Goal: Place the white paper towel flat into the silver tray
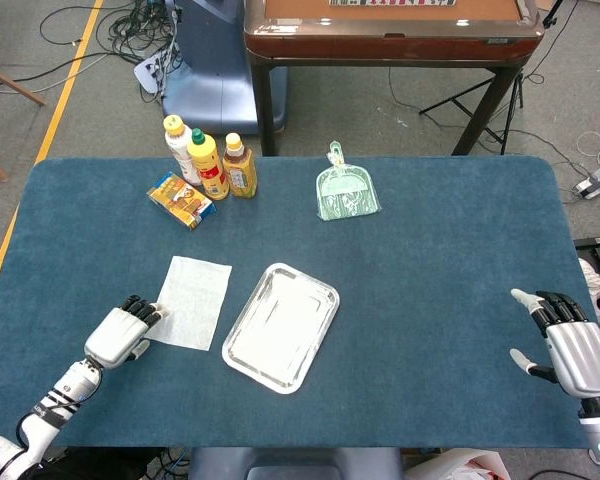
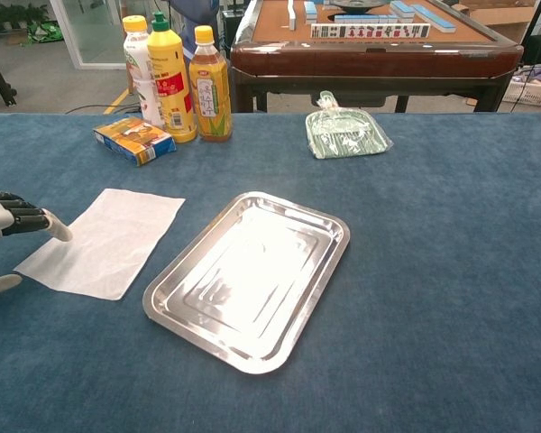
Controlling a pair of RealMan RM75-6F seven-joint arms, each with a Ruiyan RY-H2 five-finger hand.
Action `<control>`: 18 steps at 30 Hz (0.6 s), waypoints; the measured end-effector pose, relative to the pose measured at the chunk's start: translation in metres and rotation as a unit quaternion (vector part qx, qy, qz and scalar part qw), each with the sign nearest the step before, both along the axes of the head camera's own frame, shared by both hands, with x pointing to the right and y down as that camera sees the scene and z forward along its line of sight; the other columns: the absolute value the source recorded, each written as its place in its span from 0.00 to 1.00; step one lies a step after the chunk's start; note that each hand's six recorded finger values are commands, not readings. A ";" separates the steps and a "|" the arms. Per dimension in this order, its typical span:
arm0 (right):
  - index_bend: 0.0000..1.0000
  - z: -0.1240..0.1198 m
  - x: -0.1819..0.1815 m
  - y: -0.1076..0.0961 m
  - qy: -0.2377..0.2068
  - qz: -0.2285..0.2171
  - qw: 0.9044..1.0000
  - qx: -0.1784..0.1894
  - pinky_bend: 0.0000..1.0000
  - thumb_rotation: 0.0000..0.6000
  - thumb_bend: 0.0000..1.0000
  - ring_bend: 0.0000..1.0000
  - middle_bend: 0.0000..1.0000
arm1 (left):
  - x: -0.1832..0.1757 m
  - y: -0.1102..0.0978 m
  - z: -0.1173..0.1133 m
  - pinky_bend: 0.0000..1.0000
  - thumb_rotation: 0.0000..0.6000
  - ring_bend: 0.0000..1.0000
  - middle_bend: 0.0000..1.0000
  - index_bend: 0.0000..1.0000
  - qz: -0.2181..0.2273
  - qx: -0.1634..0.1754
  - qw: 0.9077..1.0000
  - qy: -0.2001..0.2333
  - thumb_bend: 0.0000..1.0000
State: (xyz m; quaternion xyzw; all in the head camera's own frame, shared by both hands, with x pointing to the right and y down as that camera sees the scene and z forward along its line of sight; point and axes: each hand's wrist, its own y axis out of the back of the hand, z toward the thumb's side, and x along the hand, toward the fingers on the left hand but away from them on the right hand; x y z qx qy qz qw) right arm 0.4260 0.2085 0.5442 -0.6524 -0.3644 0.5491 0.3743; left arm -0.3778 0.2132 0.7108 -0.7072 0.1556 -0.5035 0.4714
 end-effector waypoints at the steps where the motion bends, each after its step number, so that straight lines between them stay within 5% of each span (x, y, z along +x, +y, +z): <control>1: 0.18 0.000 0.000 0.000 0.000 0.001 1.000 0.000 0.17 1.00 0.20 0.16 0.26 | 0.000 0.000 0.001 0.18 1.00 0.23 0.24 0.26 0.001 0.001 1.000 -0.001 0.30; 18: 0.18 -0.004 0.005 0.003 0.004 0.009 1.000 0.003 0.17 1.00 0.20 0.16 0.26 | 0.003 -0.005 0.016 0.18 1.00 0.23 0.24 0.33 0.004 0.006 1.000 0.005 0.30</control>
